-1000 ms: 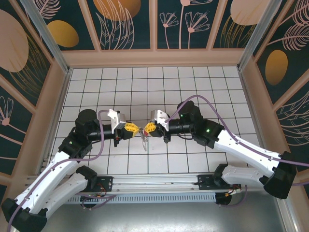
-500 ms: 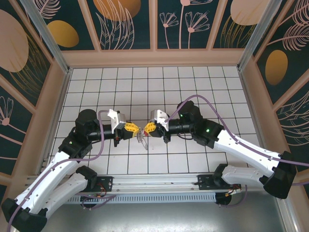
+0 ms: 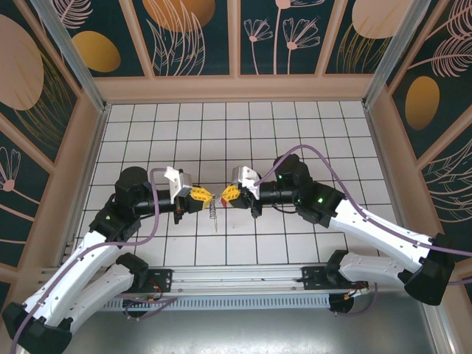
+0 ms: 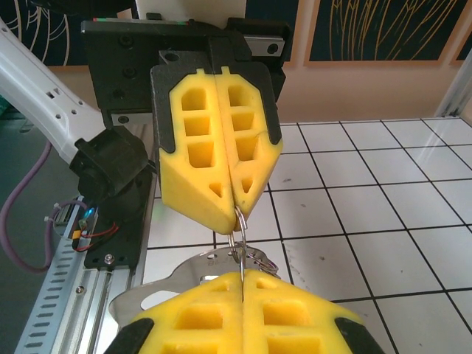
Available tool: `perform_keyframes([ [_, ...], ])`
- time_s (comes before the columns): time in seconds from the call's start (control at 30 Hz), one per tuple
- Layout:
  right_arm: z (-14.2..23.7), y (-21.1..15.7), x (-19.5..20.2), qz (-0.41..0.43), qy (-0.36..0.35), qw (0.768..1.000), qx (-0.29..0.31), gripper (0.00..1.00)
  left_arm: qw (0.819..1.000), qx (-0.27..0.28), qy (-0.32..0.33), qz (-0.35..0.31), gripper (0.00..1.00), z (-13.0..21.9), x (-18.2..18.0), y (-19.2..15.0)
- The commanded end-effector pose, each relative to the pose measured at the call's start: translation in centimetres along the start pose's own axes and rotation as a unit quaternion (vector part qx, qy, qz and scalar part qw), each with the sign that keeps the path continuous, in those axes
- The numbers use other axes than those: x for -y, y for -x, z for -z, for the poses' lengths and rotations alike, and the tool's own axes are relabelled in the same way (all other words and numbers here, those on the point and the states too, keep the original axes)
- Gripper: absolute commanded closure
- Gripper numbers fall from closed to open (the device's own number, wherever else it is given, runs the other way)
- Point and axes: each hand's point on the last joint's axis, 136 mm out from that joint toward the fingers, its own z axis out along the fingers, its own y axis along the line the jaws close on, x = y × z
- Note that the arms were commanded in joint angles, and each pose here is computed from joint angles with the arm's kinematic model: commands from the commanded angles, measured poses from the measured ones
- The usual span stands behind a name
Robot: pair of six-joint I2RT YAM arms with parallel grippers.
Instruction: Put the keys on the keyring
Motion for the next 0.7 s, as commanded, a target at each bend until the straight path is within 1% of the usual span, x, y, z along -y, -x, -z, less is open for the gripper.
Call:
perform_keyframes([
  [0.0, 0.11, -0.03, -0.42, -0.005, 0.004, 1.0, 0.003, 1.0, 1.0, 0.013, -0.006, -0.025, 1.0, 0.12, 0.43, 0.66],
  [0.47, -0.51, -0.19, -0.67, -0.009, 0.022, 1.0, 0.004, 1.0, 1.0, 0.013, -0.006, -0.025, 1.0, 0.14, 0.46, 0.62],
  [0.67, -0.52, -0.18, -0.45, -0.009, 0.015, 1.0, 0.006, 1.0, 1.0, 0.013, -0.006, -0.026, 1.0, 0.14, 0.47, 0.61],
])
